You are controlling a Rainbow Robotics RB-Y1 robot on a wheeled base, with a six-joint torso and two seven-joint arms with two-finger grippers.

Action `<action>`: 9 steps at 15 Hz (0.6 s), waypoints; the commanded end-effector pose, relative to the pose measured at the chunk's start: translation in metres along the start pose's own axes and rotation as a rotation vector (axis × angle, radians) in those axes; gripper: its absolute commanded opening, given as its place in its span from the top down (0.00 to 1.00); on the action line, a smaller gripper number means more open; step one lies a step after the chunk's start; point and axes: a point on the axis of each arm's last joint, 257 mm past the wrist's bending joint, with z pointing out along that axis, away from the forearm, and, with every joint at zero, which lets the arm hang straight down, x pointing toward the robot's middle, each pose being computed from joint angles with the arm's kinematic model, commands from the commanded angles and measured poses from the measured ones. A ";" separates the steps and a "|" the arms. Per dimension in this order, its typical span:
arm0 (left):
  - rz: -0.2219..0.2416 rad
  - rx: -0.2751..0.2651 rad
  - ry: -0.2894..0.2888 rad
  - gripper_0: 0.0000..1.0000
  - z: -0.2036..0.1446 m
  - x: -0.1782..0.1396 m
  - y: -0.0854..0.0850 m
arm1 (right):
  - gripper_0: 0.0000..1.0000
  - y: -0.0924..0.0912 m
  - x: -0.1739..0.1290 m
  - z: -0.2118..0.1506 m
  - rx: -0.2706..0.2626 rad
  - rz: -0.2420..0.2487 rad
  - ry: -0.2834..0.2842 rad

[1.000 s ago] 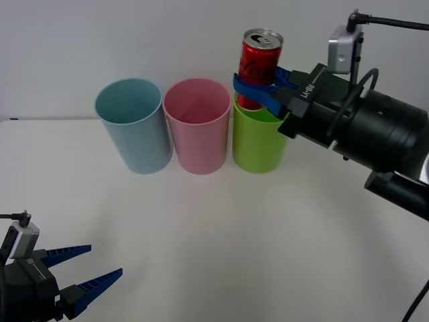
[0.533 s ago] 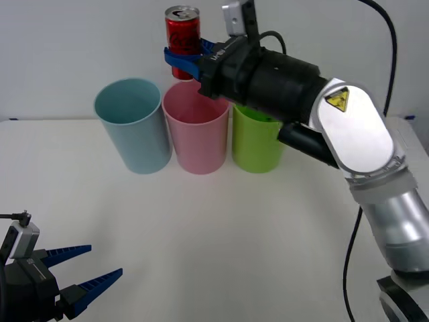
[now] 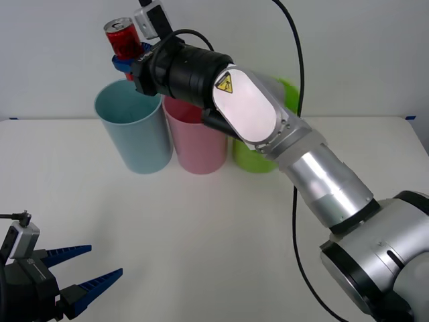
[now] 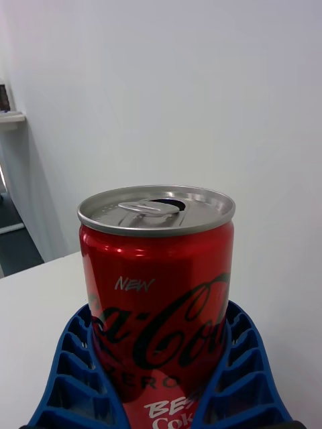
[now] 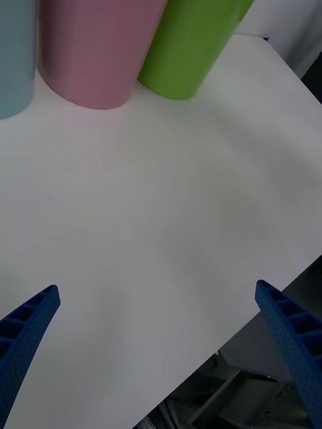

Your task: Put cans in the blue bin and PET bottles in the pink bin and trash in the green bin.

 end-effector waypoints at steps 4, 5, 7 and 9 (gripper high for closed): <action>0.000 0.000 0.000 0.00 0.000 0.000 0.000 | 1.00 0.009 0.022 0.040 0.014 -0.061 0.103; 0.000 0.000 0.000 0.00 0.000 0.000 0.000 | 1.00 0.010 0.026 0.042 0.014 -0.070 0.113; 0.000 0.000 0.000 0.00 0.000 0.000 0.000 | 1.00 0.011 0.038 0.043 0.014 -0.073 0.140; 0.000 0.000 0.000 0.00 0.000 0.000 0.000 | 1.00 0.014 0.049 0.043 0.012 -0.079 0.160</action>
